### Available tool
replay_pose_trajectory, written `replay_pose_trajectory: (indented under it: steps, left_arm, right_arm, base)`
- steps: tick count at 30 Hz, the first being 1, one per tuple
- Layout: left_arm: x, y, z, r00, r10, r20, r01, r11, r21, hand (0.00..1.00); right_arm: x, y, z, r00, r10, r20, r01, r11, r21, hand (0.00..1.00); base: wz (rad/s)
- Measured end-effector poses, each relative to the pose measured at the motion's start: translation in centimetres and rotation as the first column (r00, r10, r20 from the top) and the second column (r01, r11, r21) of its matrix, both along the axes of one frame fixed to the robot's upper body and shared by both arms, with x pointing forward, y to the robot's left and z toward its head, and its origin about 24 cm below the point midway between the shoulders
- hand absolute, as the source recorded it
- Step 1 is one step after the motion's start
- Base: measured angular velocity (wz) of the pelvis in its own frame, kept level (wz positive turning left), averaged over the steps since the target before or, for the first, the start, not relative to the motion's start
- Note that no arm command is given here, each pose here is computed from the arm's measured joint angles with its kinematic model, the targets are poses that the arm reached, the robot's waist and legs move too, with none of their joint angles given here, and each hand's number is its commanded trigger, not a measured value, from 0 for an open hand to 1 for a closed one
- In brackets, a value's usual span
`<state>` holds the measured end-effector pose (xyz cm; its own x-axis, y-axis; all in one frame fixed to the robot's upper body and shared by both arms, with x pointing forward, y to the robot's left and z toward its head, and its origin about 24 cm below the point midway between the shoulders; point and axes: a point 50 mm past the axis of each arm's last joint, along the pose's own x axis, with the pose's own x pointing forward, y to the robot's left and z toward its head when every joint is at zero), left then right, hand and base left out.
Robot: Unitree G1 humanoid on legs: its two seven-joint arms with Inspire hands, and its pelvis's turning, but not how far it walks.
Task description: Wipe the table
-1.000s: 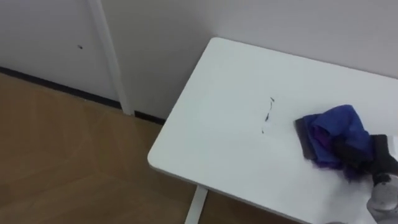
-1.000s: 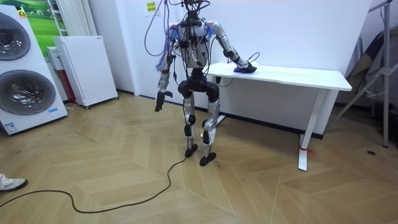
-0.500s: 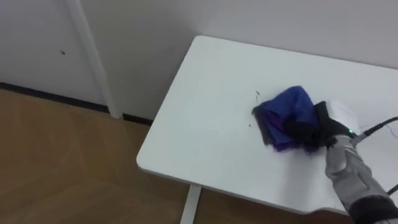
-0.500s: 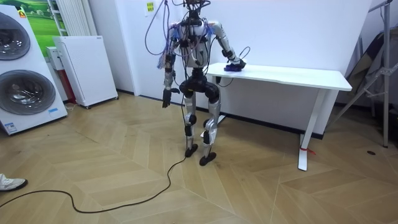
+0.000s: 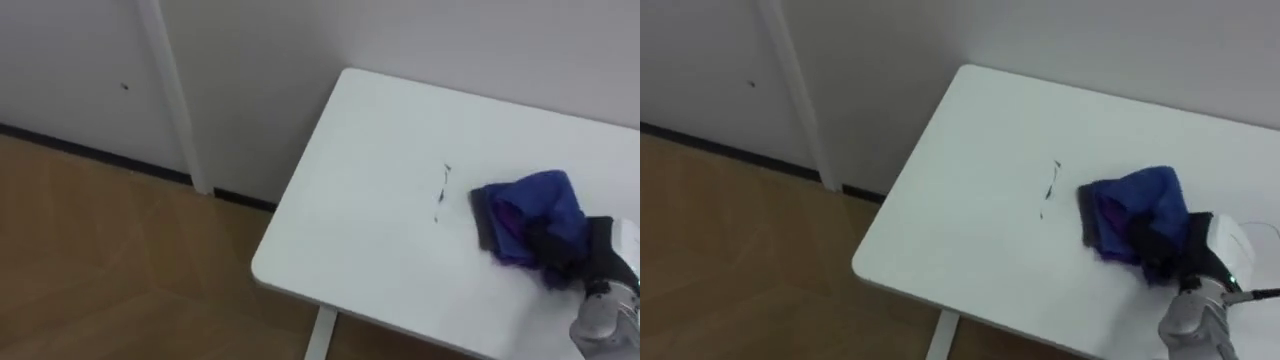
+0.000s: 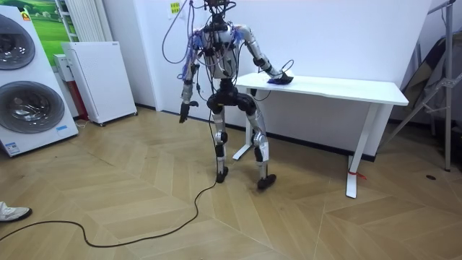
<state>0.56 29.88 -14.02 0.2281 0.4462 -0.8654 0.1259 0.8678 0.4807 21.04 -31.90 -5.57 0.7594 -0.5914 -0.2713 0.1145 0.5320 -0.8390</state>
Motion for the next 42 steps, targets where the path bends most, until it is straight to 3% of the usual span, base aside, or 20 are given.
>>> replay_pose_trajectory:
  steps: [3,7,9,12,14,17,20,24,27,29,30,32,35,37,39,42]
  left_arm:
    - [3.2,-0.1,0.1,0.998,-0.027,0.063,0.026,1.000,0.008,0.00]
    - [5.6,-0.8,0.0,0.992,-0.049,0.119,0.050,0.999,-0.003,0.00]
    - [5.7,-1.6,-0.2,0.990,-0.062,0.125,0.065,0.998,-0.022,0.00]
    - [2.7,-1.8,-0.5,0.998,-0.045,0.051,0.047,0.998,-0.039,0.00]
    - [-1.4,-1.4,-0.5,0.999,0.008,-0.046,-0.010,0.999,-0.035,0.00]
    - [-6.7,-0.1,0.4,0.982,0.097,-0.164,-0.095,0.995,0.021,0.00]
    - [-8.2,0.6,1.0,0.972,0.142,-0.187,-0.134,0.989,0.058,0.00]
    - [-7.6,0.0,0.6,0.978,0.121,-0.169,-0.118,0.993,0.026,0.00]
    - [-4.6,-0.6,0.1,0.991,0.106,-0.079,-0.107,0.994,-0.008,0.00]
    - [-0.8,-0.9,-0.2,0.999,0.053,0.002,-0.053,0.998,-0.020,0.00]
    - [-0.1,-1.0,-0.2,0.999,0.041,0.015,-0.041,0.999,-0.020,0.00]
    - [3.1,-1.8,-0.3,0.997,-0.027,0.076,0.030,0.999,-0.027,0.00]
    - [5.2,-3.0,-0.4,0.986,-0.114,0.122,0.121,0.992,-0.047,0.00]
    - [4.5,-3.1,-0.5,0.989,-0.107,0.105,0.113,0.992,-0.054,0.00]
    - [2.4,-2.9,-0.6,0.995,-0.086,0.047,0.089,0.995,-0.052,0.00]
    - [-2.5,-2.1,-0.5,0.996,-0.017,-0.083,0.014,0.999,-0.037,0.00]
  right_arm:
    - [2.8,2.4,1.0,0.993,0.121,-0.018,-0.121,0.992,-0.022,1.00]
    - [10.3,9.5,6.1,0.879,0.476,0.036,-0.467,0.872,-0.146,1.00]
    - [11.3,9.8,7.5,0.860,0.506,0.068,-0.488,0.853,-0.187,1.00]
    - [10.1,6.9,7.0,0.895,0.445,0.029,-0.429,0.877,-0.216,1.00]
    - [5.8,2.4,4.3,0.957,0.289,-0.004,-0.286,0.944,-0.162,1.00]
    - [0.5,-1.4,2.5,0.995,0.097,0.034,-0.093,0.989,-0.112,1.00]
    - [-3.1,-4.0,2.0,0.999,-0.038,0.030,0.040,0.995,-0.089,1.00]
    - [-2.5,-4.1,2.5,0.999,-0.026,0.042,0.030,0.995,-0.095,1.00]
    - [-0.3,-2.9,3.1,0.999,0.027,0.035,-0.022,0.992,-0.124,1.00]
    - [2.4,0.2,3.6,0.989,0.143,0.025,-0.138,0.981,-0.140,1.00]
    - [3.2,1.2,3.8,0.983,0.181,0.025,-0.176,0.974,-0.139,1.00]
    - [6.8,7.8,5.2,0.900,0.434,0.035,-0.423,0.891,-0.165,1.00]
    - [9.0,13.2,6.4,0.773,0.633,0.045,-0.615,0.764,-0.194,1.00]
    - [9.1,13.5,6.4,0.763,0.645,0.044,-0.627,0.756,-0.189,1.00]
    - [8.8,12.8,5.8,0.782,0.623,0.022,-0.610,0.772,-0.181,1.00]
    - [5.5,9.8,2.3,0.863,0.505,0.009,-0.502,0.859,-0.101,1.00]
  base:
    - [-0.39]
    - [-0.80]
    - [0.26]
    - [0.87]
    - [0.98]
    - [0.71]
    - [0.29]
    - [-0.43]
    - [-0.49]
    - [-0.55]
    - [-0.74]
    - [-0.69]
    - [-0.07]
    - [0.25]
    - [0.21]
    - [0.44]
